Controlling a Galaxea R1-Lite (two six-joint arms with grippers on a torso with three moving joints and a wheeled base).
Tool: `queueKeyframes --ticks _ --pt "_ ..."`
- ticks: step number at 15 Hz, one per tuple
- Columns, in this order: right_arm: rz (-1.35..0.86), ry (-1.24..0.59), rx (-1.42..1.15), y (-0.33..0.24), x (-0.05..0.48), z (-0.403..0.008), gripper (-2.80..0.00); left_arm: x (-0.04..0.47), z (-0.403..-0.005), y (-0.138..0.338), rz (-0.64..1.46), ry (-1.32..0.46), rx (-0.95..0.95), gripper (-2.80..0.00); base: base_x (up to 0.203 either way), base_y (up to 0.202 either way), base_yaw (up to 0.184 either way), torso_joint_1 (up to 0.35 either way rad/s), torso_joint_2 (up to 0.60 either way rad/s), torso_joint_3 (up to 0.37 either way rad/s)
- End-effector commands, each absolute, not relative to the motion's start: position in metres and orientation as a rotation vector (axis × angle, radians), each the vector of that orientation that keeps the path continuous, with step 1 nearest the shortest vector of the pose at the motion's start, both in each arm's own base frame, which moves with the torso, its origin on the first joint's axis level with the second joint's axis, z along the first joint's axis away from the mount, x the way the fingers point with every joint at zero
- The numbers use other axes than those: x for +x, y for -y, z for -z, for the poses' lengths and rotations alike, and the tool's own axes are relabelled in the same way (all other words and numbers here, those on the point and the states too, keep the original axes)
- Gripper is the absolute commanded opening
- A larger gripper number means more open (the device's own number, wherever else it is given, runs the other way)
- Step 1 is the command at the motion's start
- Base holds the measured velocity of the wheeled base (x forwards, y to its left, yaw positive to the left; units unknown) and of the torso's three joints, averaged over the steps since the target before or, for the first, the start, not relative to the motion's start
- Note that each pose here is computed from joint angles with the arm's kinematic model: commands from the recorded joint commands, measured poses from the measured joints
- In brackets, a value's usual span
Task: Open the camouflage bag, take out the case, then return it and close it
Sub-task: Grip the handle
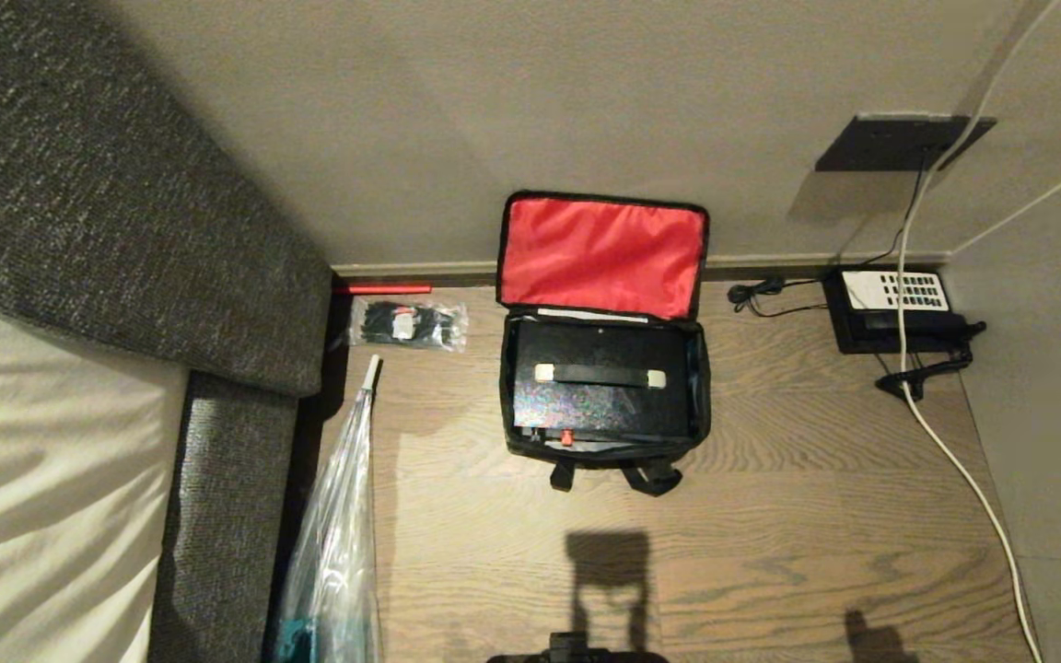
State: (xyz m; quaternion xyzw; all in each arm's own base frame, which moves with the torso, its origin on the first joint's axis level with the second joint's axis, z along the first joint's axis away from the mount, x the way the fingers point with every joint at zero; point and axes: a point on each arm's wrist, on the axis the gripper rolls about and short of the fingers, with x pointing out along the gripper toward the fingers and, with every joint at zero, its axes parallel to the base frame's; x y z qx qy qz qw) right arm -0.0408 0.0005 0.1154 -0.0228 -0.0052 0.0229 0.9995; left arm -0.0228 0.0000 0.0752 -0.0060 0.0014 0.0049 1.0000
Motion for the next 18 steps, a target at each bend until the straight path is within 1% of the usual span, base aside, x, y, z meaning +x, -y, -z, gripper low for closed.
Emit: queueKeyframes --ticks 1,2,3,4,5,6,7,9,10,12,14,15,18 --pt "-0.078 0.026 -0.030 -0.001 -0.088 -0.165 -2.80 -0.023 -0.074 0.000 -0.011 -0.004 -0.012 -2.80 0.000 0.000 0.000 0.000 0.00 0.000" --pt "-0.100 0.047 -0.022 -0.001 -0.110 -0.181 -2.80 -0.023 -0.074 0.000 -0.011 -0.005 -0.012 -2.80 0.000 0.000 0.000 0.000 0.00 0.000" --pt "-0.124 0.014 -0.008 -0.001 -0.124 -0.188 -2.80 -0.023 -0.074 0.000 -0.011 -0.005 -0.012 -2.80 0.000 0.000 0.000 0.000 0.00 0.000" --pt "-0.141 -0.048 0.023 -0.001 -0.124 -0.196 -2.80 -0.023 -0.074 0.000 -0.011 -0.005 -0.012 -2.80 0.000 0.000 0.000 0.000 0.00 0.000" --pt "-0.160 -0.119 0.057 0.000 -0.112 -0.208 -2.80 -0.023 -0.074 0.000 -0.011 -0.005 -0.012 -2.80 0.000 0.000 0.000 0.000 0.00 0.000" --pt "-0.179 -0.207 0.078 0.001 -0.090 -0.224 -2.80 -0.023 -0.074 0.000 -0.011 -0.005 -0.012 -2.80 0.000 0.000 0.000 0.000 0.00 0.000" --pt "-0.185 -0.307 0.073 0.001 -0.057 -0.240 -2.80 -0.023 -0.075 0.000 -0.011 -0.004 -0.012 -2.80 0.000 0.000 0.000 0.000 0.00 0.000" --pt "-0.199 -0.485 0.024 -0.005 0.029 -0.261 -2.80 -0.023 -0.074 0.000 -0.011 -0.005 -0.012 -2.80 0.000 0.000 0.000 0.000 0.00 0.000" --pt "-0.210 -0.532 -0.007 -0.009 0.068 -0.263 -2.80 -0.023 -0.075 0.000 -0.011 -0.001 -0.012 -2.80 0.000 0.000 0.000 0.000 0.00 0.000" --pt "-0.253 -0.619 -0.102 -0.023 0.156 -0.248 -2.80 -0.023 -0.074 0.000 -0.011 -0.003 -0.012 -2.80 0.000 0.000 0.000 0.000 0.00 0.000" --pt "-0.332 -0.659 -0.226 -0.045 0.229 -0.215 -2.80 -0.023 -0.074 0.000 -0.011 -0.005 -0.012 -2.80 0.000 0.000 0.000 0.000 0.00 0.000" --pt "-0.377 -0.646 -0.289 -0.059 0.258 -0.197 -2.80 -0.023 -0.074 0.000 -0.011 -0.005 -0.012 -2.80 0.000 0.000 0.000 0.000 0.00 0.000" --pt "-0.475 -0.583 -0.458 -0.116 0.316 -0.138 -2.80 -0.023 -0.074 0.000 -0.011 -0.005 -0.012 -2.80 0.000 0.000 0.000 0.000 0.00 0.000"
